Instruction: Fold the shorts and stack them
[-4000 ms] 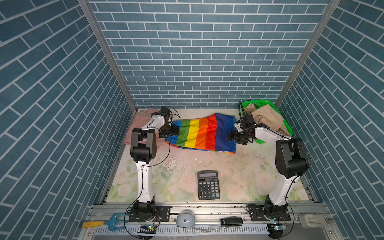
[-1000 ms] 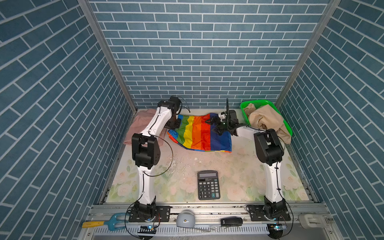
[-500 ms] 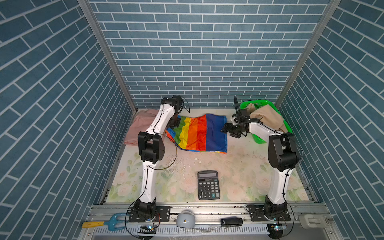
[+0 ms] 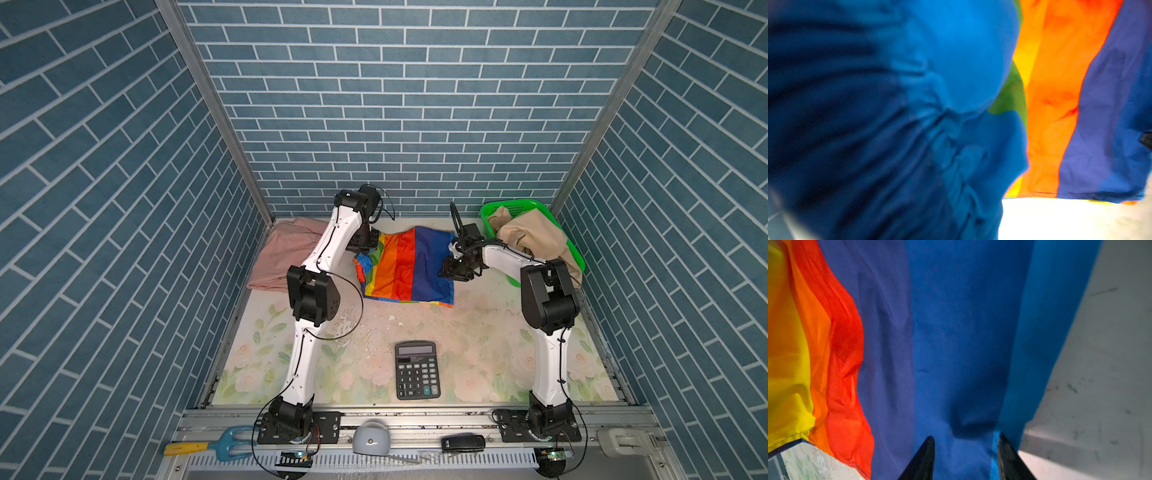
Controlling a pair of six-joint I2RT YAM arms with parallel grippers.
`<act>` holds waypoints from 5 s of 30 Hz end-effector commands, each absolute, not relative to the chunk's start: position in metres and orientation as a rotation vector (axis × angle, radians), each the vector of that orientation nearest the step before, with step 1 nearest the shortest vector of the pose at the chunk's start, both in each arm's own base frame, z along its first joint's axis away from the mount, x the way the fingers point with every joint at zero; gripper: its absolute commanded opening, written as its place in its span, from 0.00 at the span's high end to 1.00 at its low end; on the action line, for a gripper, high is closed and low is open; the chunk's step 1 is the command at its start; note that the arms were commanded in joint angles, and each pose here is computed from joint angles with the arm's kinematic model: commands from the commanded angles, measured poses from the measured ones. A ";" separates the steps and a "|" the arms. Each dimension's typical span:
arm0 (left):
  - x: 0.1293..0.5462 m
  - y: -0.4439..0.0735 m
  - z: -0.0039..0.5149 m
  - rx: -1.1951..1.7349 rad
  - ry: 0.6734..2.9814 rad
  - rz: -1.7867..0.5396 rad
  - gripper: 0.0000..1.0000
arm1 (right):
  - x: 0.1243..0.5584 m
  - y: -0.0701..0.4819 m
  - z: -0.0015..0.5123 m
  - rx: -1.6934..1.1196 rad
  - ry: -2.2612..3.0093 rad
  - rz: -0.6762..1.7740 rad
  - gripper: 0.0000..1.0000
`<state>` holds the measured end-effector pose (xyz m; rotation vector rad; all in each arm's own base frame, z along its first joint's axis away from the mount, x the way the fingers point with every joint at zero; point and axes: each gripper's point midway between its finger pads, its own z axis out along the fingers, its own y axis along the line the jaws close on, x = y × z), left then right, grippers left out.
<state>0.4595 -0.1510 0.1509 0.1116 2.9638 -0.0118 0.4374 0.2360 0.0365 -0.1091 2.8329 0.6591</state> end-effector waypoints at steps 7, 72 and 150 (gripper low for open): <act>0.475 -0.229 0.134 -0.107 2.921 -0.572 0.98 | 0.430 0.252 0.011 -0.152 2.892 0.638 0.59; 0.470 -0.246 0.162 -0.276 2.365 -1.327 0.00 | 0.474 0.293 0.078 -0.445 2.700 0.136 0.01; 0.435 -0.312 0.064 -0.178 2.633 -1.176 0.00 | 0.394 0.174 0.044 -0.126 2.773 0.192 0.06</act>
